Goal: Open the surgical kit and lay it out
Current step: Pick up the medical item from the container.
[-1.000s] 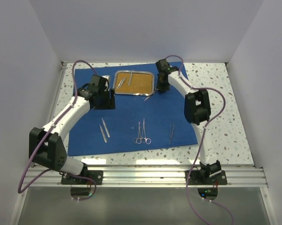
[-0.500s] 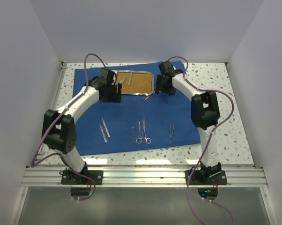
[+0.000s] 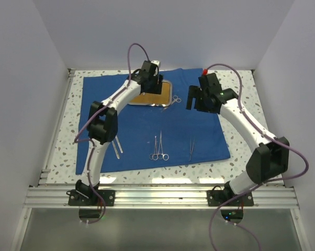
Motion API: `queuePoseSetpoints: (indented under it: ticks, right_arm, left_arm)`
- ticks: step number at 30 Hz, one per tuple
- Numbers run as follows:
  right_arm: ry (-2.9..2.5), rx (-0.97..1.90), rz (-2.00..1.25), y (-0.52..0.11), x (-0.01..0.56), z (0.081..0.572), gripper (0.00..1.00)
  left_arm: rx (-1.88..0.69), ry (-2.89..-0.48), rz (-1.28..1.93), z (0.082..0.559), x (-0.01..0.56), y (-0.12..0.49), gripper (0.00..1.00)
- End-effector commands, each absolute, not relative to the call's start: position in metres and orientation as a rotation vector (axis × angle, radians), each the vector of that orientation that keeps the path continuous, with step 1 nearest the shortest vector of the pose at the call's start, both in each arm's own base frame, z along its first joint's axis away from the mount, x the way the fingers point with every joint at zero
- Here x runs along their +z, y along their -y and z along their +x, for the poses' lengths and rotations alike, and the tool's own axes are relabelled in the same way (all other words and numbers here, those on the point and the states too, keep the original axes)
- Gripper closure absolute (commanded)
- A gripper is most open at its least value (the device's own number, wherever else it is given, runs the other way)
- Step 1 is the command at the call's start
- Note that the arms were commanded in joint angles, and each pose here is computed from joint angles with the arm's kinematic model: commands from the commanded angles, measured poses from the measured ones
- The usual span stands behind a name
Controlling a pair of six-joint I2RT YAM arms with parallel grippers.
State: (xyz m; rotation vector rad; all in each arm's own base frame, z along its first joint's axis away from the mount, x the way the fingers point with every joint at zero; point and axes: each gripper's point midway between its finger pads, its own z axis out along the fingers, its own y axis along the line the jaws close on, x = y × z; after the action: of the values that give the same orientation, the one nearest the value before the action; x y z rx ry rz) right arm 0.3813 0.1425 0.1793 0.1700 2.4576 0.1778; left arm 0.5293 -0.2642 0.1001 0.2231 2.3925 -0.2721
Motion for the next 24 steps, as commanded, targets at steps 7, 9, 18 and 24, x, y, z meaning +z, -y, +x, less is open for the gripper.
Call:
queuePoseSetpoints:
  ticks: [7,9,18,24]
  right_arm:
    - [-2.531,0.155,0.164,-0.114,0.177,0.304,0.14]
    - [-2.54,0.16,0.162,-0.112,0.175,0.295,0.14]
    - [-2.572,0.127,0.195,-0.102,0.177,0.275,0.15]
    - [-2.594,0.114,0.214,-0.1,0.173,0.271,0.16]
  left_arm:
    - [-0.211,-2.17,0.135,0.592,0.128,0.261,0.32]
    - [-0.195,-2.146,0.142,0.603,0.121,0.26,0.32]
    - [-0.191,-2.07,0.046,0.642,0.11,0.243,0.31]
    - [-0.229,-2.04,0.016,0.661,0.101,0.236,0.3]
